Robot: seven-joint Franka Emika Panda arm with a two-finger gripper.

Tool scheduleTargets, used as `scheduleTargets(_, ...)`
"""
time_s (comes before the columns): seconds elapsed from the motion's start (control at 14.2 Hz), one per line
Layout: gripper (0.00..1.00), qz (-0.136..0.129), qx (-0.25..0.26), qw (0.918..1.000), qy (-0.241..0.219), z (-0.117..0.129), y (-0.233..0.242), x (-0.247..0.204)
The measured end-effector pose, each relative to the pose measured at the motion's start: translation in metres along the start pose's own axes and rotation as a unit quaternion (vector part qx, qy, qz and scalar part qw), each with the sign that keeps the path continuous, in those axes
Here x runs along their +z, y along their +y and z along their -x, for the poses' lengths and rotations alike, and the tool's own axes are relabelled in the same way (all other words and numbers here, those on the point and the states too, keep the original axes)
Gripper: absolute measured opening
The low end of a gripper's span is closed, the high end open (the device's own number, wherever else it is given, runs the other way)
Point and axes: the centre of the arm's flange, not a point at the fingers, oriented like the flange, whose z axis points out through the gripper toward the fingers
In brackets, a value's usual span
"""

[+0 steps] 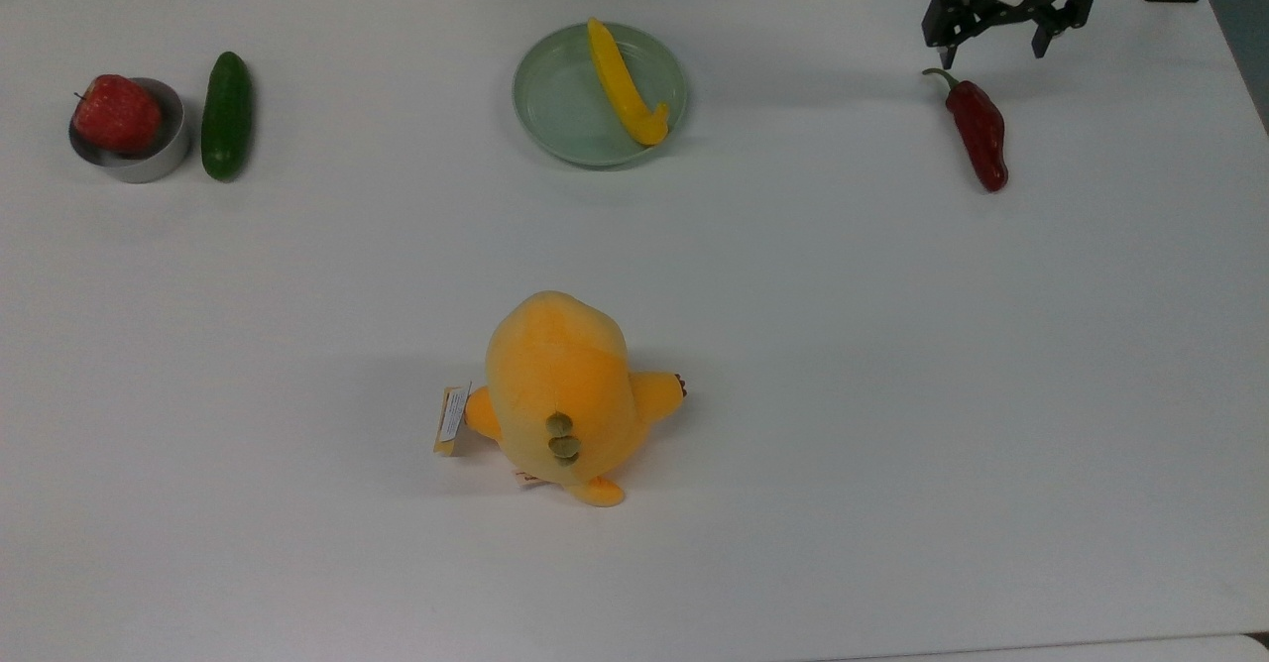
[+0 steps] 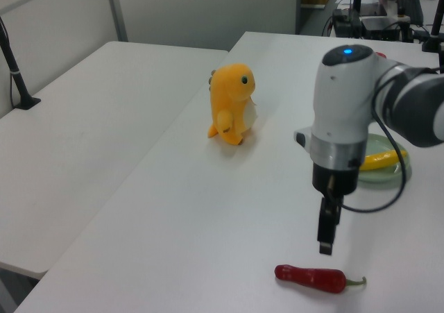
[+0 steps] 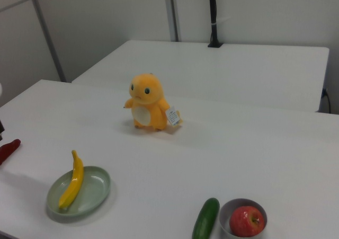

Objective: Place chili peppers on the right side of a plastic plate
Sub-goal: 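Lower the gripper onto the red chili pepper and close on it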

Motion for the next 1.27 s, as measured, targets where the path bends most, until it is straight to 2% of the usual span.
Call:
scheduleTargets(0.14, 1.0, 0.002, -0.01, 0.9999, -0.003, 0.015, -0.018, 0.011)
scheduleTargets(0.28, 1.0, 0.013, -0.015, 0.9998, -0.004, 0.019, -0.025, 0.025)
scheduleTargets(0.63, 1.0, 0.035, -0.003, 0.9994, -0.002, 0.006, -0.027, 0.062)
scheduleTargets(1.06, 0.96, 0.039, 0.004, 0.9992, 0.003, -0.006, -0.031, 0.085)
scheduleTargets(1.2, 0.73, 0.041, 0.004, 0.9992, 0.004, -0.008, -0.03, 0.086)
scheduleTargets(1.27, 0.55, 0.041, 0.004, 0.9992, 0.005, -0.008, -0.03, 0.086)
